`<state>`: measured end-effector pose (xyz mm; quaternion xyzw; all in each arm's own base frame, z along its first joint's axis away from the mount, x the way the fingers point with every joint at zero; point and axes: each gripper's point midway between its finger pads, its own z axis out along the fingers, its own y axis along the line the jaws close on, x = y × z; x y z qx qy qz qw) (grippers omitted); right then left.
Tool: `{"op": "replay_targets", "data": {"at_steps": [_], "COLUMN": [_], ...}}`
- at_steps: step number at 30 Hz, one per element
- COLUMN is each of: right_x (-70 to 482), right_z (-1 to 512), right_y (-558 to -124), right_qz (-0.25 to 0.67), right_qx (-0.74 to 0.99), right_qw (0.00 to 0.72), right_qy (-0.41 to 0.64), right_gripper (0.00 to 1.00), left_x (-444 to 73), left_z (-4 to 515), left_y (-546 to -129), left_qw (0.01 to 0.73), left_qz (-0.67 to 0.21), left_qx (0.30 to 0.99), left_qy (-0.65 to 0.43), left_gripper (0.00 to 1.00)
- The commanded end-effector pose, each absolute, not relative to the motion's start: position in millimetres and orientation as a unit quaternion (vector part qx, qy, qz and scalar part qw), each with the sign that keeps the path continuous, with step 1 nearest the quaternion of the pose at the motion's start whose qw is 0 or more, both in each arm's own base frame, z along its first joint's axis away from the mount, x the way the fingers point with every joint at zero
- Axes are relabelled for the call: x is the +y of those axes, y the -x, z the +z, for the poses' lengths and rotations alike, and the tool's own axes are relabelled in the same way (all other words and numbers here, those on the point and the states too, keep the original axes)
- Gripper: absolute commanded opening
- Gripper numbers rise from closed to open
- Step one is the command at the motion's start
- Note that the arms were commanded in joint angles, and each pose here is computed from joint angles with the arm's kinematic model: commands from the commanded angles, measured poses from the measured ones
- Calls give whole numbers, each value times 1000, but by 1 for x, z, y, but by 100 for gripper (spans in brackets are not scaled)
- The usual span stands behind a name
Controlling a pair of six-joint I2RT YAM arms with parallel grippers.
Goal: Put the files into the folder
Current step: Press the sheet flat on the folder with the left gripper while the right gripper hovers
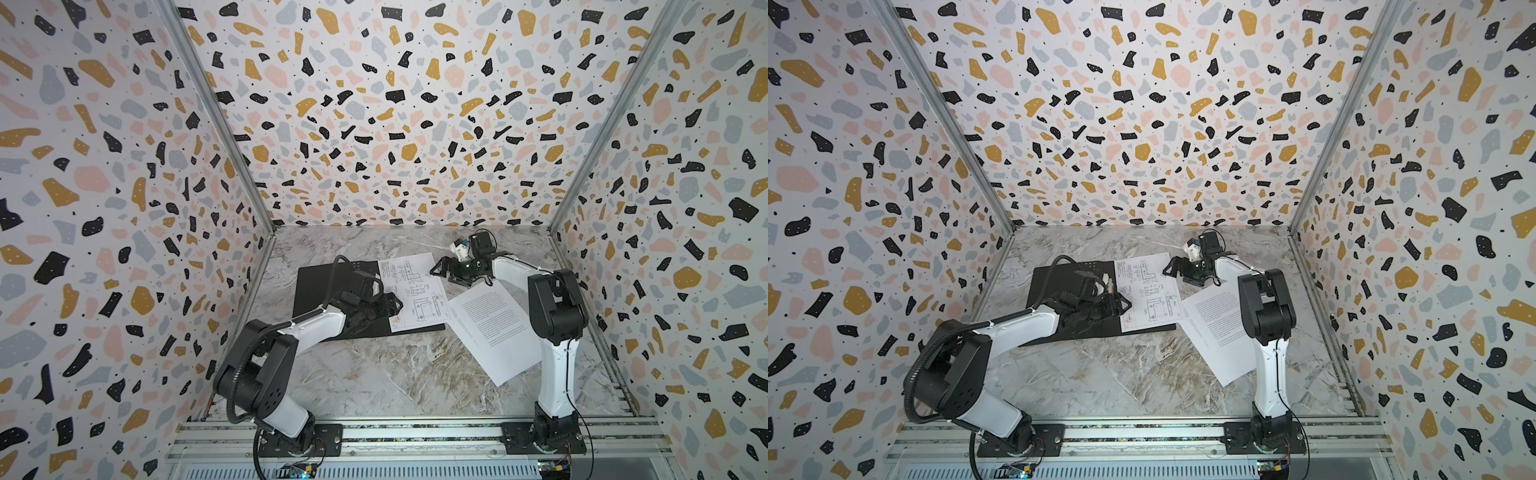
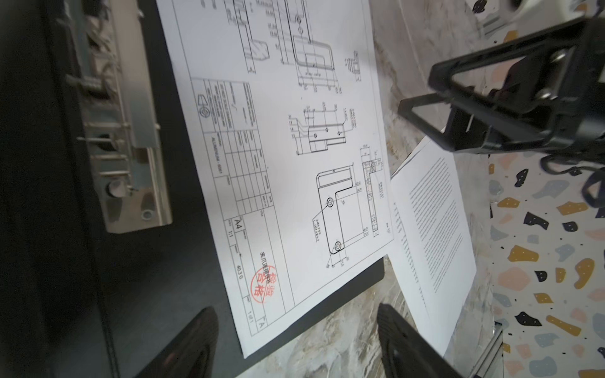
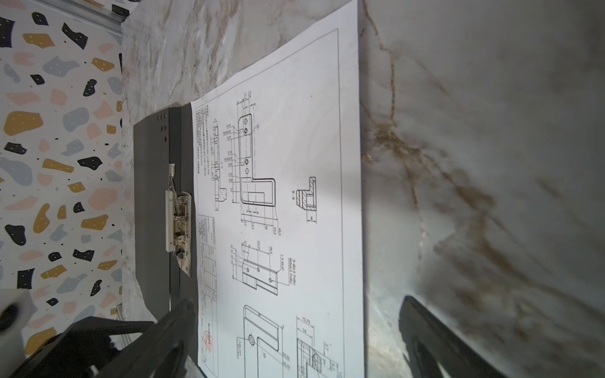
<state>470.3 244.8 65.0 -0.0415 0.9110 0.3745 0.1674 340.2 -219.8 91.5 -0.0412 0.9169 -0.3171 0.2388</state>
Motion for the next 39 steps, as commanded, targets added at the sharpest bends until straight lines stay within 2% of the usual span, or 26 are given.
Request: {"op": "replay_targets", "data": {"at_steps": [1, 5, 12, 39], "right_x": [251, 256, 263, 279], "right_z": [64, 58, 54, 70], "right_y": [-473, -475, -466, -432], "right_qz": [376, 377, 383, 419], "right_qx": [911, 912, 911, 896], "right_qw": [162, 156, 145, 141], "right_qy": [43, 46, 52, 48], "right_gripper": [97, 97, 97, 97], "left_x": [-200, -176, -148, -135], "left_z": [98, 91, 74, 68], "left_y": [-344, -345, -344, -348], "left_qw": [256, 260, 255, 257], "left_qz": [-295, -278, -260, -265], "left_qx": [919, 922, 926, 923], "left_qy": [55, 75, 99, 111], "left_gripper": [82, 89, 89, 89]}}
